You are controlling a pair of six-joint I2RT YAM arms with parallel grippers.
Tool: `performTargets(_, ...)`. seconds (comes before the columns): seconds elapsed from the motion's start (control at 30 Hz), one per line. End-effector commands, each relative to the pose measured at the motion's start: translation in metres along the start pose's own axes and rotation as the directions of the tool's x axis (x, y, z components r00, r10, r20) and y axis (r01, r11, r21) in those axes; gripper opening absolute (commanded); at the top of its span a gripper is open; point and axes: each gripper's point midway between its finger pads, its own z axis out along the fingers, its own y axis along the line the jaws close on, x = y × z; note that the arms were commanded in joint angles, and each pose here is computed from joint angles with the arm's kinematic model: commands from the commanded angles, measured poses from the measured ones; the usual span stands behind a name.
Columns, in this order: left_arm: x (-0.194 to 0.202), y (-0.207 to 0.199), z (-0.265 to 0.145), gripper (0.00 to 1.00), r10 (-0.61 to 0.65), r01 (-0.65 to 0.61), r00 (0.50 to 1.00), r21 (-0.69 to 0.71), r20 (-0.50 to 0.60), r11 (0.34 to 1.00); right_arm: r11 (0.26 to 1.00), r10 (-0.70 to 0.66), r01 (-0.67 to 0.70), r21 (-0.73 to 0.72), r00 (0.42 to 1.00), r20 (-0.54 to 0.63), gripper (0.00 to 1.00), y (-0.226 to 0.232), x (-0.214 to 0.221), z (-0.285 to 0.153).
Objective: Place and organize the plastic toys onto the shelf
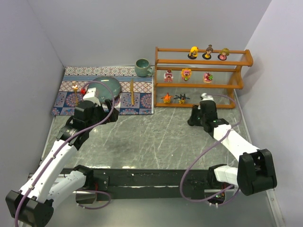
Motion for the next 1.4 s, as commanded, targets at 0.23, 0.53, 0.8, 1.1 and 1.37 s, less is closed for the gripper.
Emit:
performTargets(0.23,0.0,-0.006,0.002,0.97,0.044,-0.045,0.999,0.045,0.006,0.998,0.91,-0.258,0.279,-0.308,0.96,0.106,0.22,0.097,-0.041,-0.037)
performTargets(0.53,0.01,-0.016,0.009,0.97,0.08,-0.075,0.996,0.117,-0.033,0.99,0.869,-0.298,0.319,-0.378,0.948,0.115,0.21,0.124,-0.083,-0.074)
performTargets(0.8,0.017,-0.063,-0.003,0.97,0.182,-0.176,0.983,0.344,0.016,0.922,0.82,-0.282,0.292,-0.492,0.955,0.096,0.22,0.142,-0.067,-0.1)
performTargets(1.1,0.023,-0.077,-0.009,0.97,0.241,-0.243,0.969,0.379,0.053,0.893,0.876,-0.289,0.267,-0.402,0.957,0.008,0.22,0.117,-0.018,-0.062)
performTargets(1.37,0.013,-0.06,-0.006,0.97,0.236,-0.251,0.968,0.274,0.086,0.928,0.844,-0.416,0.358,-0.399,0.907,-0.068,0.2,0.145,0.057,-0.031)
